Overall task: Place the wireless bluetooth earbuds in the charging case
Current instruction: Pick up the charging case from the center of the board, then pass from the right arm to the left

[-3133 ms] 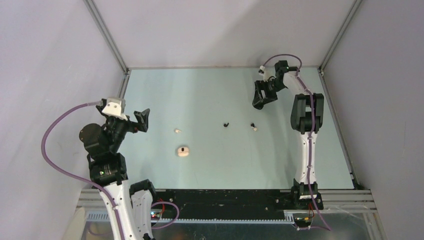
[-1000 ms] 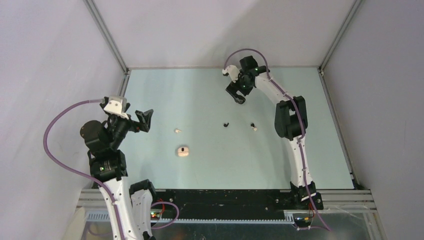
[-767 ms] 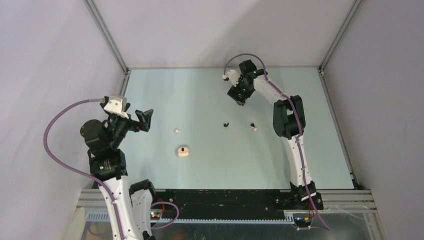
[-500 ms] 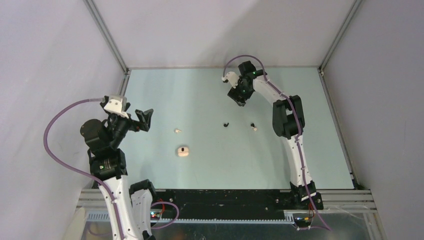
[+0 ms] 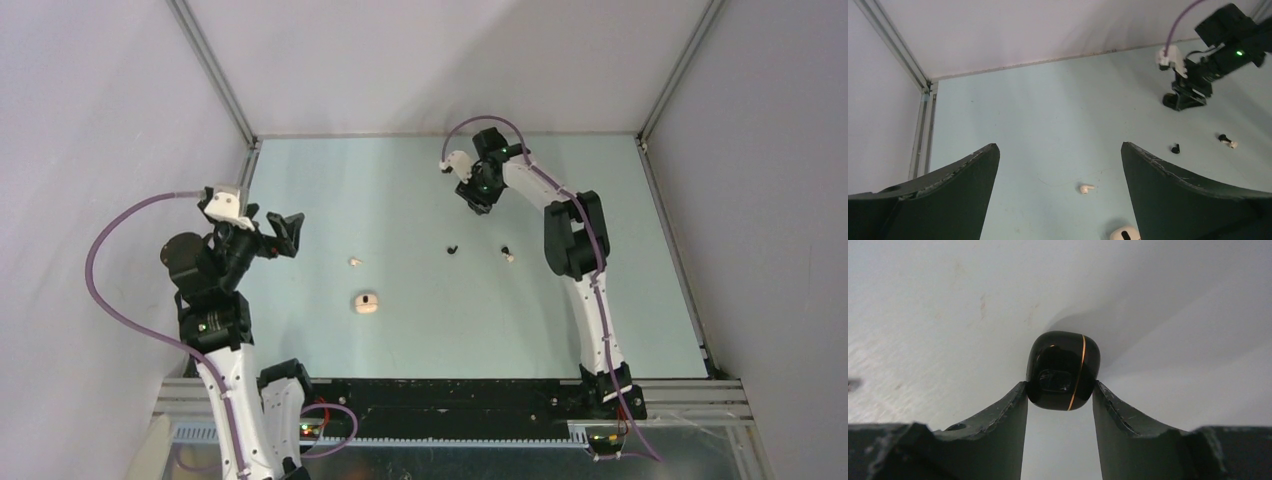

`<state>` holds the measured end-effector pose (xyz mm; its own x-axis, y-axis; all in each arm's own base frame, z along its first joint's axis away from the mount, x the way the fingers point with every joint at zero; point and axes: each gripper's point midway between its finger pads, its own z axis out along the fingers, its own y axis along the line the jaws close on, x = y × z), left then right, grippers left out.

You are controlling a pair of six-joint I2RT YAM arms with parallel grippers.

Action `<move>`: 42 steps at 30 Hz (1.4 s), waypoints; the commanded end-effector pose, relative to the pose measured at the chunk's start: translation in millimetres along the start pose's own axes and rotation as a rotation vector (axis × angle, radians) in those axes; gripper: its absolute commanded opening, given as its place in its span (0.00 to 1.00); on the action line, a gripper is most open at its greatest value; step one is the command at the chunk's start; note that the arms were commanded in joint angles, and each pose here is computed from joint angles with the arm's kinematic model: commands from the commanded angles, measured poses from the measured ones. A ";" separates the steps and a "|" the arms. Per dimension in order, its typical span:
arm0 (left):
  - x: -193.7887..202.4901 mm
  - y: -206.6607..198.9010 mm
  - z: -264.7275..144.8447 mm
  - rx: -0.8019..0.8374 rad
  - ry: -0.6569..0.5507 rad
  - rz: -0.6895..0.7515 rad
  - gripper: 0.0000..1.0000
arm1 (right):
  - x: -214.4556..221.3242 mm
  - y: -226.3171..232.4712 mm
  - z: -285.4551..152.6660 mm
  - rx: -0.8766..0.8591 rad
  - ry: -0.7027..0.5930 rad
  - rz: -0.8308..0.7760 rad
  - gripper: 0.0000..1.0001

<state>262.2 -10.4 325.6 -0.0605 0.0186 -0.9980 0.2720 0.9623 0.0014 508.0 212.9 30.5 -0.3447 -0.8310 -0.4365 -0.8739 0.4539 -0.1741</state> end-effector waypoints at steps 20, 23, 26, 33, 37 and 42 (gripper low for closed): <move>-67.4 -137.1 71.9 0.582 0.175 -0.292 0.99 | -117.6 142.5 -342.7 0.532 -0.646 -0.260 0.35; -68.0 -162.3 67.3 0.695 0.201 -0.305 0.99 | -118.8 157.0 -344.9 0.522 -0.667 -0.293 0.35; -63.9 -186.8 59.1 0.777 0.231 -0.261 0.99 | -119.4 171.1 -343.2 0.518 -0.681 -0.317 0.35; -42.2 -214.9 68.6 0.852 0.310 -0.283 0.99 | -118.7 202.2 -336.1 0.460 -0.719 -0.327 0.34; -26.9 -224.2 73.3 0.887 0.344 -0.319 0.99 | -119.4 208.3 -333.6 0.455 -0.723 -0.328 0.34; -15.5 -236.8 64.1 0.953 0.361 -0.327 0.99 | -120.7 211.0 -333.3 0.455 -0.731 -0.327 0.34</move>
<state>275.2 -245.0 330.2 -0.5210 0.0266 -0.8531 0.7830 0.4128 -0.4653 251.2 303.8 316.5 0.3214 -0.6596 -0.6794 -0.6532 0.3650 -0.6634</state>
